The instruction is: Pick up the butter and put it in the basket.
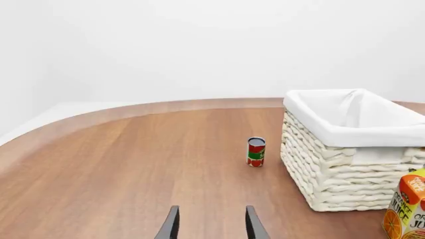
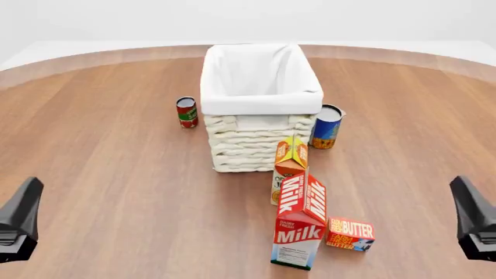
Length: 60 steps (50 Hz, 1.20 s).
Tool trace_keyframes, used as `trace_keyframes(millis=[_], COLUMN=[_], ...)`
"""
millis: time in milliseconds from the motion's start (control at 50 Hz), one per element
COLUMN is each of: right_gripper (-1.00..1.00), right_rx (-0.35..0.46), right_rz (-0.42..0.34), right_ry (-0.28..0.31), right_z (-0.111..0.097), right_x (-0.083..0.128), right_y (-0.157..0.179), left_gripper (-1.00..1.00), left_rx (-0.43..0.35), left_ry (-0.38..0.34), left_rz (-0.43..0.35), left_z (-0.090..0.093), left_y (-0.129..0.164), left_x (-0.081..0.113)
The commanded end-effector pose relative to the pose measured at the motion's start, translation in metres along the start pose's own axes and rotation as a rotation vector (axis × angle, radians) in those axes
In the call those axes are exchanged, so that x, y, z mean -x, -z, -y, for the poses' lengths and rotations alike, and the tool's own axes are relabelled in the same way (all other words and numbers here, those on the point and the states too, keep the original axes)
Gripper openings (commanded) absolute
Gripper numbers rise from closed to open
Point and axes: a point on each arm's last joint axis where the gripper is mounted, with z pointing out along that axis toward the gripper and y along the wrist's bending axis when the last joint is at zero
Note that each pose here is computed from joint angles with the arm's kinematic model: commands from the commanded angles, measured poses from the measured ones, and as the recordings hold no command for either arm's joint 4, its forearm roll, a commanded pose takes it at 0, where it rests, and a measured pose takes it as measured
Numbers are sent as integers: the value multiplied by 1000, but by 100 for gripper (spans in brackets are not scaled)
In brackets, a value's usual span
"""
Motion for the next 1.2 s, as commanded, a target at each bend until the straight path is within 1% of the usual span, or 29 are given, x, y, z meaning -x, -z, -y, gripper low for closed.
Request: trace_keyframes(millis=[20, 40, 60, 80, 140, 160, 180, 240, 280, 320, 360, 440, 480, 500, 580, 700, 720, 740, 760, 820, 880, 900, 920, 940, 980, 1040, 1140, 1160, 1200], right_gripper=[100, 100, 100, 100, 100, 100, 100, 100, 100, 100, 100, 100, 100, 100, 100, 100, 100, 100, 100, 100, 100, 100, 100, 100, 100, 100, 100, 100, 100], right_rx=[-11, -11, -14, -19, -5, -1, 4, 8, 13, 34, 52, 126, 180, 191, 265, 362, 362, 404, 404, 420, 477, 489, 525, 536, 559, 569, 568, 581, 594], right_rz=[65, 65, 59, 60, 61, 61, 55, 32, 30, 15, 11, -20, -39, -52, -108, -138, -138, -163, -163, -125, -146, -156, -166, -186, -206, -224, -227, -238, -255], right_ry=[29, 29, 48, 35, 48, 60, 90, 58, 55, 69, 68, 93, 137, 150, 259, 348, 348, 385, 385, 481, 521, 531, 557, 573, 588, 585, 593, 605, 601], right_z=[1, 1, 1, 1, 0, 0, -1, -1, -2, -4, -5, -14, -20, -22, -30, -39, -39, -44, -44, -46, -54, -57, -61, -64, -68, -71, -72, -74, -75], right_x=[21, 21, 24, 29, 41, 43, 42, 43, 45, 45, 47, 55, 60, 60, 61, 78, 78, 82, 83, 94, 104, 104, 104, 104, 103, 105, 114, 112, 111], right_y=[-5, -5, -11, -17, -30, -32, -35, -41, -41, -45, -45, -53, -58, -61, -65, -61, -61, -62, -62, -64, -70, -72, -72, -77, -79, -83, -88, -88, -87], left_gripper=[100, 100, 100, 100, 100, 100, 100, 100, 100, 100, 100, 100, 100, 100, 100, 100, 100, 100, 100, 100, 100, 100, 100, 100, 100, 100, 100, 100, 100], left_rx=[0, 0, 0, 0, 0, 0, 0, 0, 0, 0, 0, 0, 0, 0, 0, 0, 0, 0, 0, 0, 0, 0, 0, 0, 0, 0, 0, 0, 0], left_ry=[0, 0, 0, 0, 0, 0, 0, 0, 0, 0, 0, 0, 0, 0, 0, 0, 0, 0, 0, 0, 0, 0, 0, 0, 0, 0, 0, 0, 0], left_rz=[0, 0, 0, 0, 0, 0, 0, 0, 0, 0, 0, 0, 0, 0, 0, 0, 0, 0, 0, 0, 0, 0, 0, 0, 0, 0, 0, 0, 0], left_z=[0, 0, 0, 0, 0, 0, 0, 0, 0, 0, 0, 0, 0, 0, 0, 0, 0, 0, 0, 0, 0, 0, 0, 0, 0, 0, 0, 0, 0], left_y=[0, 0, 0, 0, 0, 0, 0, 0, 0, 0, 0, 0, 0, 0, 0, 0, 0, 0, 0, 0, 0, 0, 0, 0, 0, 0, 0, 0, 0], left_x=[0, 0, 0, 0, 0, 0, 0, 0, 0, 0, 0, 0, 0, 0, 0, 0, 0, 0, 0, 0, 0, 0, 0, 0, 0, 0, 0, 0, 0])
